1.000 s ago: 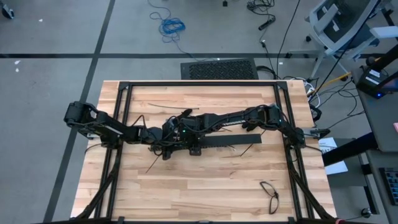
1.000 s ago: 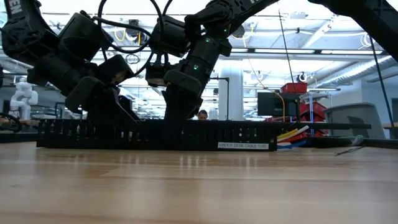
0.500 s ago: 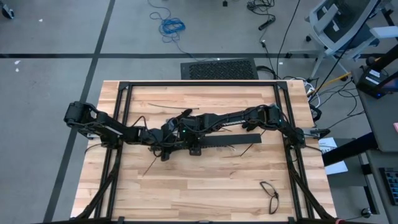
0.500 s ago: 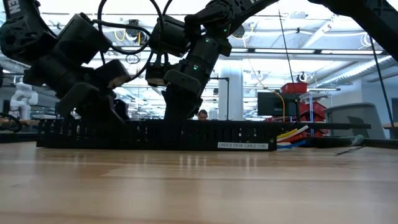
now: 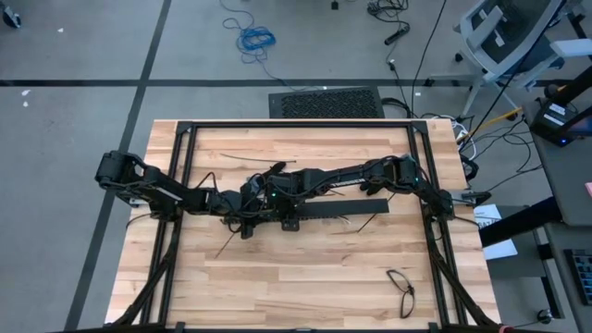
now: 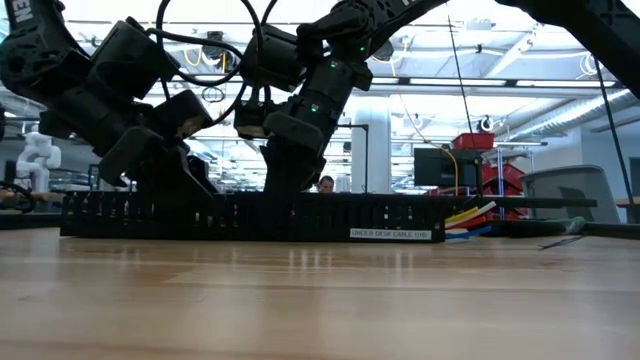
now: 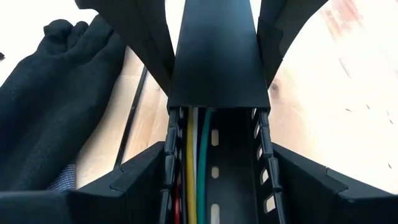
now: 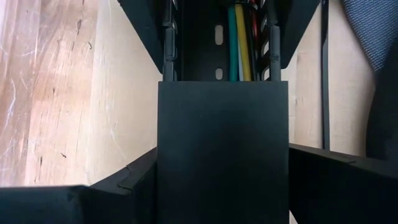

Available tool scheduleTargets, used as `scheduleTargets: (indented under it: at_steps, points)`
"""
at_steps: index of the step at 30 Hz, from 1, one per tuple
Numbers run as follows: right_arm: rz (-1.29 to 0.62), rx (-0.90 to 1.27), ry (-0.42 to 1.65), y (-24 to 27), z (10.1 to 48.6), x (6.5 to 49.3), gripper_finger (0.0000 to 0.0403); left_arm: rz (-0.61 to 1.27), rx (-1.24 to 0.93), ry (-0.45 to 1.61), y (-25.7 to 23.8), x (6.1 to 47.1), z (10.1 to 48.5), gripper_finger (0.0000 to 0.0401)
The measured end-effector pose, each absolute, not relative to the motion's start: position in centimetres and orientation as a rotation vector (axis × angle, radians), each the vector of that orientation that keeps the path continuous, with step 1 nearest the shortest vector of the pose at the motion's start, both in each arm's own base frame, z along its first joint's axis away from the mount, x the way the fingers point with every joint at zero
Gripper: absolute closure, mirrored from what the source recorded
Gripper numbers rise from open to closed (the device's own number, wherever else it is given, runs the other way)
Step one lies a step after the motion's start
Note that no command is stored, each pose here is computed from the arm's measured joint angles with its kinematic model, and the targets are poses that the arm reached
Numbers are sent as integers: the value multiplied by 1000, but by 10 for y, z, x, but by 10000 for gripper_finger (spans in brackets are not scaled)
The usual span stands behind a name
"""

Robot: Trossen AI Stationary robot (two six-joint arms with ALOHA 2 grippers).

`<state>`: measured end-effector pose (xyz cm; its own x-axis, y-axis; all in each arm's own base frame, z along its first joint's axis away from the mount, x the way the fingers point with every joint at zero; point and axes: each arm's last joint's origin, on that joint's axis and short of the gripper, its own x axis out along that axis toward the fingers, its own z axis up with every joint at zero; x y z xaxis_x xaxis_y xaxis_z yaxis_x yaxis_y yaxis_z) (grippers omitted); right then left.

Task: Ziptie cables
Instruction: Close the cable duct

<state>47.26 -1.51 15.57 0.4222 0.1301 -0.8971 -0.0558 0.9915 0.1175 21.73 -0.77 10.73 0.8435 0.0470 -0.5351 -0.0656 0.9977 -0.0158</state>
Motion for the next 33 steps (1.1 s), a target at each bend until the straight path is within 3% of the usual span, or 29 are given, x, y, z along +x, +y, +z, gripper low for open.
scheduleTargets:
  at_steps: [10,33]
  points:
    - [116,73,1129,-15,156,473,154,61,-35,571,-8,217,107,170]
    - [131,59,1054,-14,159,479,154,59,-25,573,-8,216,109,173]
